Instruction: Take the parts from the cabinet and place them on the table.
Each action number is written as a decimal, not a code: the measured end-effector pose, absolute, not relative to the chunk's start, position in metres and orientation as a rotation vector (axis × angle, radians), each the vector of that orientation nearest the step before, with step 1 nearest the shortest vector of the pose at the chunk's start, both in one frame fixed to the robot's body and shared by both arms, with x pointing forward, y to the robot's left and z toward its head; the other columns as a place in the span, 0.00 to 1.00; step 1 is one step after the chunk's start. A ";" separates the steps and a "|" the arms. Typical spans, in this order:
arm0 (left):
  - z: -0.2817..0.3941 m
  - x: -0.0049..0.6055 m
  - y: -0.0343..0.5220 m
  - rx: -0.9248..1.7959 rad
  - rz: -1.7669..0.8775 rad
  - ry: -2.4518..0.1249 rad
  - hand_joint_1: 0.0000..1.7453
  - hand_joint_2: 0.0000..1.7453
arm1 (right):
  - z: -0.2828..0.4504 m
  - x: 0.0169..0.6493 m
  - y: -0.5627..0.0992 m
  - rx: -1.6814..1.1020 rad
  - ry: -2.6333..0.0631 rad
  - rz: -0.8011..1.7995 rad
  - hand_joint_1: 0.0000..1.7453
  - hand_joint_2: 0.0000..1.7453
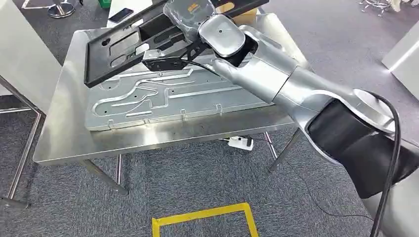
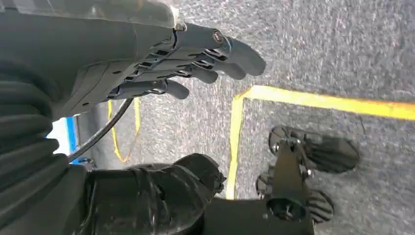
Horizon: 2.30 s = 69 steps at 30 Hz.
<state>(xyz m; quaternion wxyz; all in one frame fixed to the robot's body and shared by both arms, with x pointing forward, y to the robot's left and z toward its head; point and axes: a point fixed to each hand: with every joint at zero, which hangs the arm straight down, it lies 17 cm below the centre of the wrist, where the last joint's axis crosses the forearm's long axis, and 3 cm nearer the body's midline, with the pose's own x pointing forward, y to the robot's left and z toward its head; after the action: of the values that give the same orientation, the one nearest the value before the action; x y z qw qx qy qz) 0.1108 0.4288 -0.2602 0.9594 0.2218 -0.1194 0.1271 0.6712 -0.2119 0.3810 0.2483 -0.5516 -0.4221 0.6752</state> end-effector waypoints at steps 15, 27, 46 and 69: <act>-0.262 0.105 0.428 0.449 0.265 -0.227 0.00 1.00 | 0.366 0.674 -0.218 -1.481 -1.129 1.826 1.00 1.00; -0.261 0.104 0.429 0.453 0.253 -0.232 0.00 1.00 | 0.335 0.669 -0.213 -1.419 -1.131 1.821 1.00 1.00; -0.261 0.106 0.427 0.446 0.255 -0.237 0.00 1.00 | 0.320 0.665 -0.211 -1.345 -1.193 1.774 1.00 1.00; -0.258 0.125 0.422 0.422 0.275 -0.325 0.00 1.00 | 0.202 0.636 -0.204 -1.108 -1.242 1.725 1.00 1.00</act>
<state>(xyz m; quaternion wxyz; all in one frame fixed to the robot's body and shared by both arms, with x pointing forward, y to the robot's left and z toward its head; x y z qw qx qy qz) 0.1251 0.4224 -0.2578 0.9554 0.2079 -0.1600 0.1354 0.6360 -0.2036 0.2023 0.3638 -0.4306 -0.4827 0.6702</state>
